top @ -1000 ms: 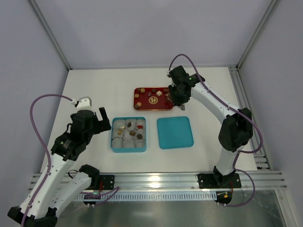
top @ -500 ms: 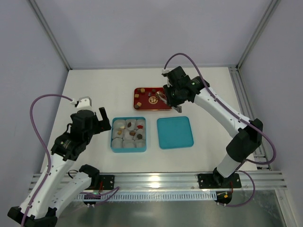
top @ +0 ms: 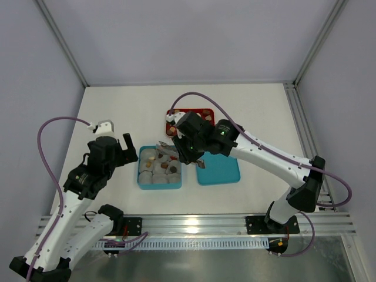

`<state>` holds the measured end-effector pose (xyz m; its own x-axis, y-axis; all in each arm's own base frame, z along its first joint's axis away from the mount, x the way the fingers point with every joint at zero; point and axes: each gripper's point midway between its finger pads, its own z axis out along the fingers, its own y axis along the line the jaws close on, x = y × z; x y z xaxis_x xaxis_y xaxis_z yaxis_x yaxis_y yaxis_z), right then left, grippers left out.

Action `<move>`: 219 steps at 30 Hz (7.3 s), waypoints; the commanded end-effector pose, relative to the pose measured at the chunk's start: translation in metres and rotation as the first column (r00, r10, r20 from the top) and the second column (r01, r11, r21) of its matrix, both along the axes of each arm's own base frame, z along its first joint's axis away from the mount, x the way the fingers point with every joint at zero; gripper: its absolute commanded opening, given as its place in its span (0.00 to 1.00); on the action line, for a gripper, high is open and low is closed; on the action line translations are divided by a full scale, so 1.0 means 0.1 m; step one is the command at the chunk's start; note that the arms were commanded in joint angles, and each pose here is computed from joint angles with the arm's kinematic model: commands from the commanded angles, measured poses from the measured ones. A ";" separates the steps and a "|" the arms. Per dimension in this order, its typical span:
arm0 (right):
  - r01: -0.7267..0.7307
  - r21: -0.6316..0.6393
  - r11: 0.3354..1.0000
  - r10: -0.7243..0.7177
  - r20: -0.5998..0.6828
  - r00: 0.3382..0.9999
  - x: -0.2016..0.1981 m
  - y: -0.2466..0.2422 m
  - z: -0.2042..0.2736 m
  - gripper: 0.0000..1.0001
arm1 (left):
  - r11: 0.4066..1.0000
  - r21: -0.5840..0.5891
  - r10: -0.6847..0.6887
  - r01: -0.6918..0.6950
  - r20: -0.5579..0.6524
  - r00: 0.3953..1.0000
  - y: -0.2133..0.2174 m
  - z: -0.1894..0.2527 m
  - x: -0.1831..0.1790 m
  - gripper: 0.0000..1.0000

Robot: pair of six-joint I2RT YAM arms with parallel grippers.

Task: Pack the chocolate

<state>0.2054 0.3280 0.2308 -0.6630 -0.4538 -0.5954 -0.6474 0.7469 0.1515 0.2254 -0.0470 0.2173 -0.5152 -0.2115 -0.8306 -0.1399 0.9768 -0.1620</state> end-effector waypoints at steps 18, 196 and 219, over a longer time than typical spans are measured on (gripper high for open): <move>-0.179 0.049 0.983 0.184 -0.136 0.973 -0.73 0.66 -0.30 0.31 | 1.000 -0.013 0.022 -0.021 0.035 0.999 0.02 0.08 0.03 1.00; 0.826 -0.119 0.551 -0.834 -0.050 0.549 2.24 -3.49 -1.24 0.81 | 0.988 -0.079 -0.127 0.130 0.047 0.991 -0.27 0.13 0.02 1.00; 0.663 0.204 0.720 -0.667 -0.059 0.742 1.09 -2.34 -0.86 0.76 | 0.937 -0.046 -0.347 0.347 -0.253 0.903 -2.57 -0.46 0.34 0.70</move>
<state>0.3018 0.0857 0.1236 -0.7962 0.2102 -0.5673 0.0385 0.9534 0.2992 0.2468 -0.2977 0.1743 -0.7485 0.0922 -0.6567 0.2695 0.9471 -0.1742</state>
